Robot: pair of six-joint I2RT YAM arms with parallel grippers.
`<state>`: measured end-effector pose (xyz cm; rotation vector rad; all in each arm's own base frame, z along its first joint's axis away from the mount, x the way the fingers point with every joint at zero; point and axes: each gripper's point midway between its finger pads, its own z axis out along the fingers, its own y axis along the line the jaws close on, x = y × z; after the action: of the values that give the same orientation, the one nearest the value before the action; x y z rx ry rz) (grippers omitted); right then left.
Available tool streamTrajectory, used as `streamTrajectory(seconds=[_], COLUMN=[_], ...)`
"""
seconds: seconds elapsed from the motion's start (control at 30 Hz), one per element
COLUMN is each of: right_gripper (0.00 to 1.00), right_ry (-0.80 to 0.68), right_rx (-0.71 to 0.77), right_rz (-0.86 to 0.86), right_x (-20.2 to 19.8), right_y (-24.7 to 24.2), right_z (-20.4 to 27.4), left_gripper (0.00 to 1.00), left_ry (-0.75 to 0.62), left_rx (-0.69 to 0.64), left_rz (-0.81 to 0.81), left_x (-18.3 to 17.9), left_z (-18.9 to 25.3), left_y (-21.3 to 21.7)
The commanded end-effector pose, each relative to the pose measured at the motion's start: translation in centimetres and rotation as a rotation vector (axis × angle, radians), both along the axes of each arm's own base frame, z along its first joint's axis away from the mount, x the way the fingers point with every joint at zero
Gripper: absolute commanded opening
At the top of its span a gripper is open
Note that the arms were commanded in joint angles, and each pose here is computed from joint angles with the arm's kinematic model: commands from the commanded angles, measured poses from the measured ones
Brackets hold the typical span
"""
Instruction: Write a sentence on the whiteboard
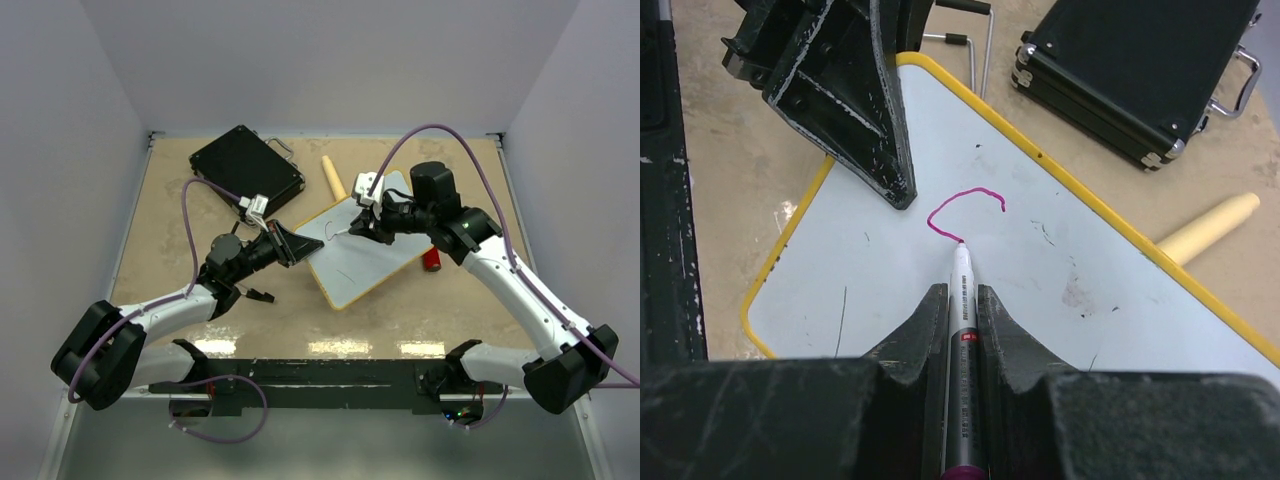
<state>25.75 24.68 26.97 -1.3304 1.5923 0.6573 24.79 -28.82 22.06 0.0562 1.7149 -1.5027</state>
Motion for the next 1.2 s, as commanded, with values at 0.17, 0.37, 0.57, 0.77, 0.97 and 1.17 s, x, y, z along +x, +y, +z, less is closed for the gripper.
streamTrajectory(seconds=[0.17,0.37,0.57,0.77,0.97,1.17], right_gripper=[0.0,0.0,0.0,0.0,0.0,0.0], right_ry=[0.011,0.007,-0.037,-0.03,-0.005,0.013], right_rx=[0.042,0.04,0.021,0.011,-0.028,-0.059], right_rz=[0.051,0.029,-0.078,-0.063,0.05,0.081], right_x=[0.0,0.5,1.5,1.1,-0.8,-1.5], right_y=[1.2,1.1,-0.2,-0.3,-0.2,-0.4], right_z=[1.0,1.0,1.3,0.8,-0.3,-1.4], left_gripper=[0.0,0.0,0.0,0.0,0.0,0.0], left_ry=[-0.236,-0.238,-0.235,-0.239,-0.24,-0.238], left_rx=[-0.163,-0.164,-0.159,-0.161,-0.157,-0.154], left_rz=[-0.034,-0.035,-0.03,-0.033,-0.027,-0.027], left_x=[-1.0,-1.0,-0.9,-1.0,-0.9,-0.9], left_z=[8.0,8.0,7.8,8.0,7.9,7.7], left_y=[0.1,0.1,0.1,0.1,0.3,0.3])
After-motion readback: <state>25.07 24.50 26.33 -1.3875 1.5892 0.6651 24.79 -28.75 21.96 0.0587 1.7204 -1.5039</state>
